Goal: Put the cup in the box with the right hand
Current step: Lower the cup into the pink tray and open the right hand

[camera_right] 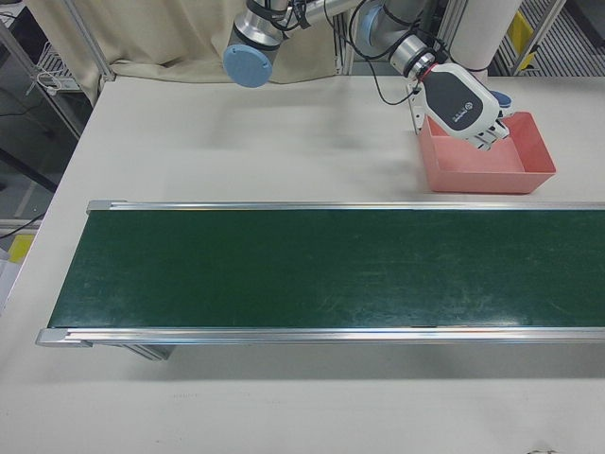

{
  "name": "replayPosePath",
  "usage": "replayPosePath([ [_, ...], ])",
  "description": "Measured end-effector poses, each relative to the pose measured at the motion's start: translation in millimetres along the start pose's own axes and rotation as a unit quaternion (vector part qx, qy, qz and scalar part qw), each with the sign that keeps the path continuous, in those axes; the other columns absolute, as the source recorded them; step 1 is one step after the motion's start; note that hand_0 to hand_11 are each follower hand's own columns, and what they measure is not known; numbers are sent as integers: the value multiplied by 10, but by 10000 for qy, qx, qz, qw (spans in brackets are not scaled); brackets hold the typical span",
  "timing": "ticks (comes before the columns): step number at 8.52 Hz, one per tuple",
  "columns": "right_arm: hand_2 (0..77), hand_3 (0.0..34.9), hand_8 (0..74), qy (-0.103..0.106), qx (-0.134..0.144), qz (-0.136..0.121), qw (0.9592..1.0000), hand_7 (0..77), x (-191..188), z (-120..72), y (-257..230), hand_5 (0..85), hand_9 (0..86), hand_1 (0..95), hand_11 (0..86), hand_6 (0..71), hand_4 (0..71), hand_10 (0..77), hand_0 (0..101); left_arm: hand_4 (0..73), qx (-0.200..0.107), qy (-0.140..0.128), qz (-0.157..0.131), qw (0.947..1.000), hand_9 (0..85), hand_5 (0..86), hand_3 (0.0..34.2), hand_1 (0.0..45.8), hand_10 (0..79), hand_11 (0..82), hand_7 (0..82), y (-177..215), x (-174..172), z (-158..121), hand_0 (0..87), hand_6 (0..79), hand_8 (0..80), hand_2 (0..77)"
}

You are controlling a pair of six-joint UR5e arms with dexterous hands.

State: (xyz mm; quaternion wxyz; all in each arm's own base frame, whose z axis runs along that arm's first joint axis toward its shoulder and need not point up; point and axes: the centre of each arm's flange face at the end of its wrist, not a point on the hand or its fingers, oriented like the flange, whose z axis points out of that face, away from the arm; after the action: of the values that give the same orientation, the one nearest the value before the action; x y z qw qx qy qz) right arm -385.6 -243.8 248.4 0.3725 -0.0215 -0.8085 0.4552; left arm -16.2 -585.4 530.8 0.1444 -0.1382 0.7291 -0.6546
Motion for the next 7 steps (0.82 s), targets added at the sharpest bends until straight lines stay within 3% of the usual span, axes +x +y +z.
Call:
replayPosePath([
  [1, 169, 0, 382, 30, 8, -2, 10000, 704, 47, 10, 5, 98, 616, 136, 355, 365, 496, 235, 798, 0, -1, 1, 0, 10000, 0, 0, 0, 5, 0, 0, 0, 0, 0, 0, 0, 0, 0, 5],
  [2, 71, 0, 153, 46, 13, 0, 10000, 704, 72, 18, 8, 49, 425, 158, 114, 125, 502, 11, 738, 0, -2, 1, 0, 10000, 5, 0, 0, 5, 0, 0, 0, 0, 0, 0, 0, 0, 0, 5],
  [3, 0, 0, 11, 56, 15, -4, 10000, 638, 84, 21, 7, 49, 284, 131, 11, 125, 502, 0, 618, 0, -2, -1, 1, 10000, 0, 0, 0, 5, 0, 0, 0, 0, 0, 0, 0, 0, 0, 5],
  [4, 0, 0, 11, 58, 10, 0, 10000, 638, 84, 20, 8, 49, 284, 131, 11, 125, 502, 0, 618, 0, -2, -2, 1, 10000, 0, 0, 0, 5, 0, 0, 0, 0, 0, 0, 0, 0, 0, 5],
  [5, 11, 0, 49, 55, -8, 36, 10000, 524, 69, 10, 11, 49, 131, 54, 11, 120, 502, 0, 571, 0, -2, -2, 0, 10000, 0, 0, 0, 5, 0, 0, 0, 0, 0, 0, 0, 0, 0, 5],
  [6, 11, 0, 54, 41, -31, 120, 9999, 507, 36, 3, 7, 49, 164, 27, 11, 109, 502, 5, 558, 0, -2, -2, 1, 10000, 0, 0, 0, 5, 0, 0, 0, 0, 0, 0, 0, 0, 0, 5],
  [7, 5, 0, 54, 11, -44, 205, 9998, 545, -16, -11, -13, 49, 164, 5, 11, 109, 502, 5, 540, 0, -4, -2, 1, 10000, 0, 0, 0, 5, 0, 0, 0, 2, 0, 0, 0, 0, 0, 5],
])
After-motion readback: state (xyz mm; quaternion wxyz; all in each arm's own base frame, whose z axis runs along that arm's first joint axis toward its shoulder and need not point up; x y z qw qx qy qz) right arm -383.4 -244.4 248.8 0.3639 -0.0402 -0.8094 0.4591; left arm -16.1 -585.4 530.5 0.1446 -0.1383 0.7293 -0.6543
